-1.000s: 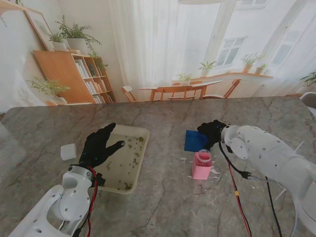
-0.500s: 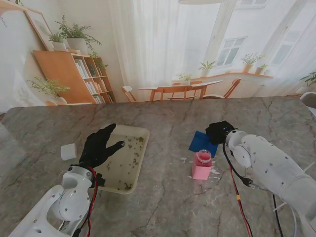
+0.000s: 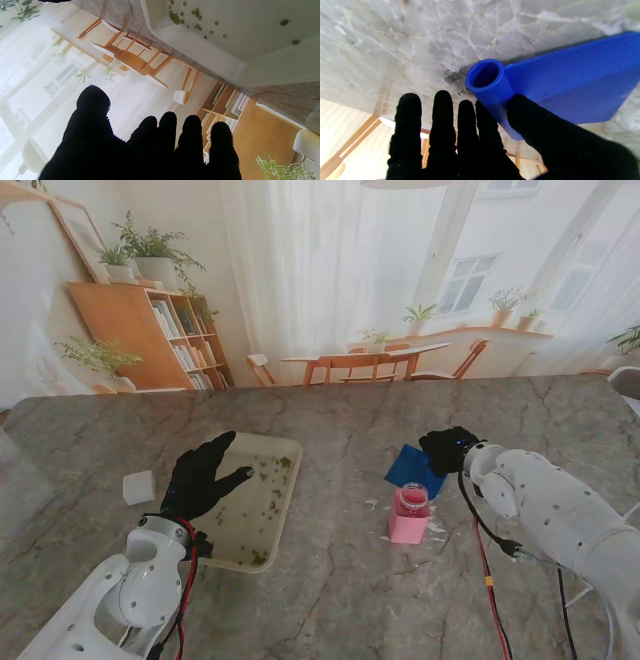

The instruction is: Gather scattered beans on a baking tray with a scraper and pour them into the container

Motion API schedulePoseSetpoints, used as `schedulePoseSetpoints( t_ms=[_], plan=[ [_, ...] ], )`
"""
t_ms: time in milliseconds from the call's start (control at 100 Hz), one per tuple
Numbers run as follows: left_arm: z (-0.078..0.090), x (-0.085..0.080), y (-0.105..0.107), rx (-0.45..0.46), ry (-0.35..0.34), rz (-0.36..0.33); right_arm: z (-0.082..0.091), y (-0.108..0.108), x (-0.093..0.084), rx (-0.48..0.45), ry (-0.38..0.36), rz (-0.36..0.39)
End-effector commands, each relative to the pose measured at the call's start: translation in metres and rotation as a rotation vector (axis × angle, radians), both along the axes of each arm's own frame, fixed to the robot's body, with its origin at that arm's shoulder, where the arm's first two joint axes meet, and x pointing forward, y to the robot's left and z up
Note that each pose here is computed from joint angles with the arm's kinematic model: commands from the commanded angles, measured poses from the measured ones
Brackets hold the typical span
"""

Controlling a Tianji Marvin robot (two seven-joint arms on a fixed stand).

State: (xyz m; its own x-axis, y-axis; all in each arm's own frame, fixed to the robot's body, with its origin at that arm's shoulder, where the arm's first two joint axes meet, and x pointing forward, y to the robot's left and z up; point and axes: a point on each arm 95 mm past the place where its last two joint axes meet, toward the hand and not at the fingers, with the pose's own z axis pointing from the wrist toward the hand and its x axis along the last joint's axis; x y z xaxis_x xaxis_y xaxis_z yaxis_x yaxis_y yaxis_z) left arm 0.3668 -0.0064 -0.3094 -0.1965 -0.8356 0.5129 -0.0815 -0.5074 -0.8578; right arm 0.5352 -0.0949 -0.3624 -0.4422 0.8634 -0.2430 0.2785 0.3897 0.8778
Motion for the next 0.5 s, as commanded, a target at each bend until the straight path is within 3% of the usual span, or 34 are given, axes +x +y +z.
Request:
schedulePoseSetpoints(
  t_ms=[0,490],
  plan=[
    [-0.002,-0.001,-0.002,-0.005,0.005,-0.008,-0.037,-0.012,-0.021,-0.059,0.102,0.001],
    [-0.003,0.0,-0.003,0.003,0.008,-0.011,-0.025,0.01,-0.002,-0.011,0.035,0.093]
  ],
)
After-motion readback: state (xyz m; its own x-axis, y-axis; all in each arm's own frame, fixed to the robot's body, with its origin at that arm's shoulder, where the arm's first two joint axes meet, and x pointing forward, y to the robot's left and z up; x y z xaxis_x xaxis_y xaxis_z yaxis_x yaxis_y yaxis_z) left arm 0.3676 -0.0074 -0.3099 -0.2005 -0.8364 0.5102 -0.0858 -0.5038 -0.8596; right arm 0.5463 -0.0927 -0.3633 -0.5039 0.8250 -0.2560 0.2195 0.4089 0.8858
